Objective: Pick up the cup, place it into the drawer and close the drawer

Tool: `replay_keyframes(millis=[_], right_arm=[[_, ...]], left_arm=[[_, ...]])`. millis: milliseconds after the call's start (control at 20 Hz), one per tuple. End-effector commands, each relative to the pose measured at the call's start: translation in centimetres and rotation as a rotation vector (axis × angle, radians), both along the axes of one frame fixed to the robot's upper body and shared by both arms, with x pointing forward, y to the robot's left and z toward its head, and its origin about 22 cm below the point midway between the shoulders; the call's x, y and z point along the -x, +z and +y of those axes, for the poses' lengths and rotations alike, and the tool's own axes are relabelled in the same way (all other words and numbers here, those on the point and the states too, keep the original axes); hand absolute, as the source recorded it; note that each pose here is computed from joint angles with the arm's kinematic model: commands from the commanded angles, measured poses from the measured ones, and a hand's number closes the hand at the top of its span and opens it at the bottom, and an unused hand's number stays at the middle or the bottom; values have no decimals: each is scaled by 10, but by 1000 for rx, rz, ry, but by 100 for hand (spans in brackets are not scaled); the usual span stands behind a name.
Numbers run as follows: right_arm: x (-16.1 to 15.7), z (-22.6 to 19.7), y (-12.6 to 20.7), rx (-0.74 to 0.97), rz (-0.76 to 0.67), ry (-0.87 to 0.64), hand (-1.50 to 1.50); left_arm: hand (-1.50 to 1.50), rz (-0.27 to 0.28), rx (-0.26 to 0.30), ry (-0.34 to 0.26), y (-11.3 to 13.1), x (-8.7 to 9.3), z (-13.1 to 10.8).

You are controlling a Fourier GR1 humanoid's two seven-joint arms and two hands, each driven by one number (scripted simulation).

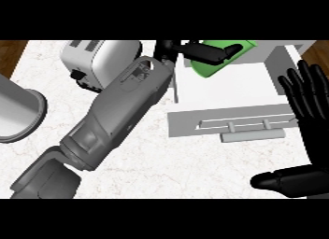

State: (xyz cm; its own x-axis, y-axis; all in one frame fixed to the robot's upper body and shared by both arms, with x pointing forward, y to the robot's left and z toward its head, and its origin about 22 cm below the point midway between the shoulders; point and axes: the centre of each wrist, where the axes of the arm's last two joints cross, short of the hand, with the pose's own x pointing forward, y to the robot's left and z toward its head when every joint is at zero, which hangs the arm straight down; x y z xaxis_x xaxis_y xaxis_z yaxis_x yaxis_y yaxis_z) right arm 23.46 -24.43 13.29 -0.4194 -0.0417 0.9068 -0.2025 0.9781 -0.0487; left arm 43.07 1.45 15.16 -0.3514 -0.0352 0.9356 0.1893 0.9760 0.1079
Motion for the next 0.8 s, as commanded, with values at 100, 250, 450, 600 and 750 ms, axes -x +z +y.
replay_keyframes(millis=[100, 250, 450, 600, 750], right_arm=[[-1, 7, -2, -15, -15, 33, -150], [-2, 11, -1, -22, 3, 34, -150], [-3, 15, -5, -17, 7, 51, -150], [-10, 13, 10, -37, -27, 83, -150], [-7, -2, 8, -70, -30, 70, -150]], left_arm=[[150, 0, -111, 21, -9, -1, -2], [150, 5, -166, 22, -10, 1, -6], [-150, 22, -179, 42, -26, 0, 2], [-150, 3, -131, 27, -13, 2, -6], [-150, 1, -45, -6, -20, 7, -6]])
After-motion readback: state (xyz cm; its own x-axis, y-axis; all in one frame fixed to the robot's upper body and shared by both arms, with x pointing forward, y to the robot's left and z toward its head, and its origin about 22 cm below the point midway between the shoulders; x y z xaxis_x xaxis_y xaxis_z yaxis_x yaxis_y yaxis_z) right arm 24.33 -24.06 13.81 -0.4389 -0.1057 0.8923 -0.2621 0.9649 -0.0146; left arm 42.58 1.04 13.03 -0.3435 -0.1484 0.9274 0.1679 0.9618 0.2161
